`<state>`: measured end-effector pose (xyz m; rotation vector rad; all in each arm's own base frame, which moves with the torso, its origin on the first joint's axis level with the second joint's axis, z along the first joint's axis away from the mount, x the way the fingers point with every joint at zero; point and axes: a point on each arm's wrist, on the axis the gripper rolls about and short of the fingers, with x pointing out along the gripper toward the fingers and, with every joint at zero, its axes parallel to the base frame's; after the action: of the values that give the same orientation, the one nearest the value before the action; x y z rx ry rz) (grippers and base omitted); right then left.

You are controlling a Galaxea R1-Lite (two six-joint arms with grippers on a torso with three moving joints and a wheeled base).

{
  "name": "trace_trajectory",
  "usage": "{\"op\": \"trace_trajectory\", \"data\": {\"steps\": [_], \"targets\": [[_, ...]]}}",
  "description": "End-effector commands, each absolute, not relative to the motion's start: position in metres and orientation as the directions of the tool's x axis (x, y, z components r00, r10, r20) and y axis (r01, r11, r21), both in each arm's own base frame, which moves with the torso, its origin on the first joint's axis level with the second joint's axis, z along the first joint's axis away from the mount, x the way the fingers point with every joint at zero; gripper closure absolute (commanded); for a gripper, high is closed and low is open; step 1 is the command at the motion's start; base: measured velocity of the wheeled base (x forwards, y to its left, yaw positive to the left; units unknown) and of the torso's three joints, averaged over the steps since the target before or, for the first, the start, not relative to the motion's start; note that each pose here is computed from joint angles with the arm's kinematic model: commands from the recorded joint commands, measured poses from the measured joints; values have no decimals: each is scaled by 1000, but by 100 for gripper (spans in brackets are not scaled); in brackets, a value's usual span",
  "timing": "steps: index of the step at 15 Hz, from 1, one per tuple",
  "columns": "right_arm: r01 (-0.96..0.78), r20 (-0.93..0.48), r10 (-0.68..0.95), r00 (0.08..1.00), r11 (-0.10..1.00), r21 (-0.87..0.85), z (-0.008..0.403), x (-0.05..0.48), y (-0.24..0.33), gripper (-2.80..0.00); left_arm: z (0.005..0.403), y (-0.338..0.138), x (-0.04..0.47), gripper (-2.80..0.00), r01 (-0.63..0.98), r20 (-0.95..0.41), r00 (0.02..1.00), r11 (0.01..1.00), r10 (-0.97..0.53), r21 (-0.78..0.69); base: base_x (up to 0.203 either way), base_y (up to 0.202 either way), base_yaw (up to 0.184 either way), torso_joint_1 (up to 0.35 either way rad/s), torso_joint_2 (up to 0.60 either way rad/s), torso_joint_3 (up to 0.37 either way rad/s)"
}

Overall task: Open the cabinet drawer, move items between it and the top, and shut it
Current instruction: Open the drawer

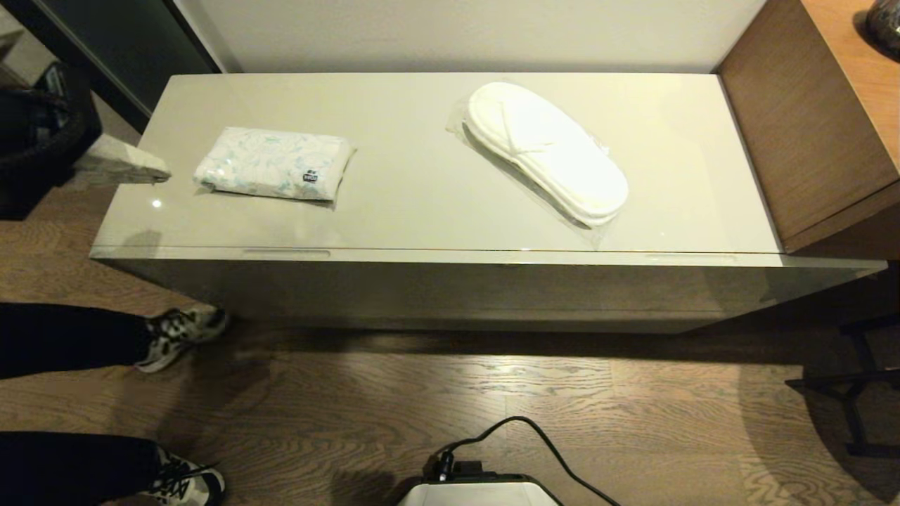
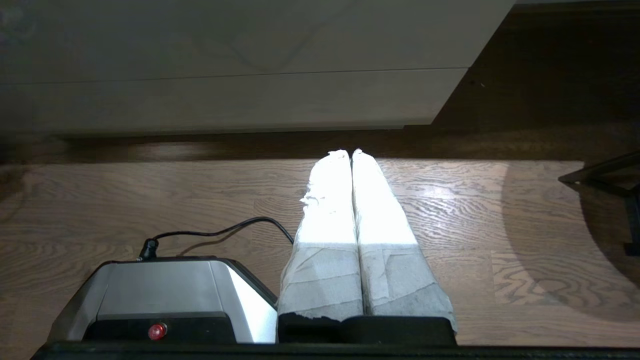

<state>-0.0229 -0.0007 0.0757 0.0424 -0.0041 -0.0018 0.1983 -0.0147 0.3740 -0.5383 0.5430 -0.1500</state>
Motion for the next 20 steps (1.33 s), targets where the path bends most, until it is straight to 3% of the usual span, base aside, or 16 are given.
{"op": "trace_trajectory", "data": {"steps": [1, 3, 7, 12, 20], "targets": [[0, 24, -2, 1000, 999, 43, 74, -24, -1, 0, 330, -20, 220, 0, -81, -595, 754, 858, -280, -507, 0, 0, 0, 0, 0, 0], [1, 23, -2, 1000, 999, 43, 74, -24, -1, 0, 284, -23, 222, 0, -137, -698, 662, 871, -273, -471, 0, 0, 0, 0, 0, 0], [0, 24, -2, 1000, 999, 43, 74, -24, -1, 0, 248, -26, 218, 0, -87, -758, 597, 918, -263, -387, 0, 0, 0, 0, 0, 0], [1, 23, -2, 1000, 999, 43, 74, -24, -1, 0, 245, -34, 246, 0, 31, -605, 738, 910, -300, -413, 0, 0, 0, 0, 0, 0], [0, 24, -2, 1000, 999, 43, 74, -24, -1, 0, 238, -40, 274, 0, 28, -580, 769, 920, -269, -390, 0, 0, 0, 0, 0, 0]]}}
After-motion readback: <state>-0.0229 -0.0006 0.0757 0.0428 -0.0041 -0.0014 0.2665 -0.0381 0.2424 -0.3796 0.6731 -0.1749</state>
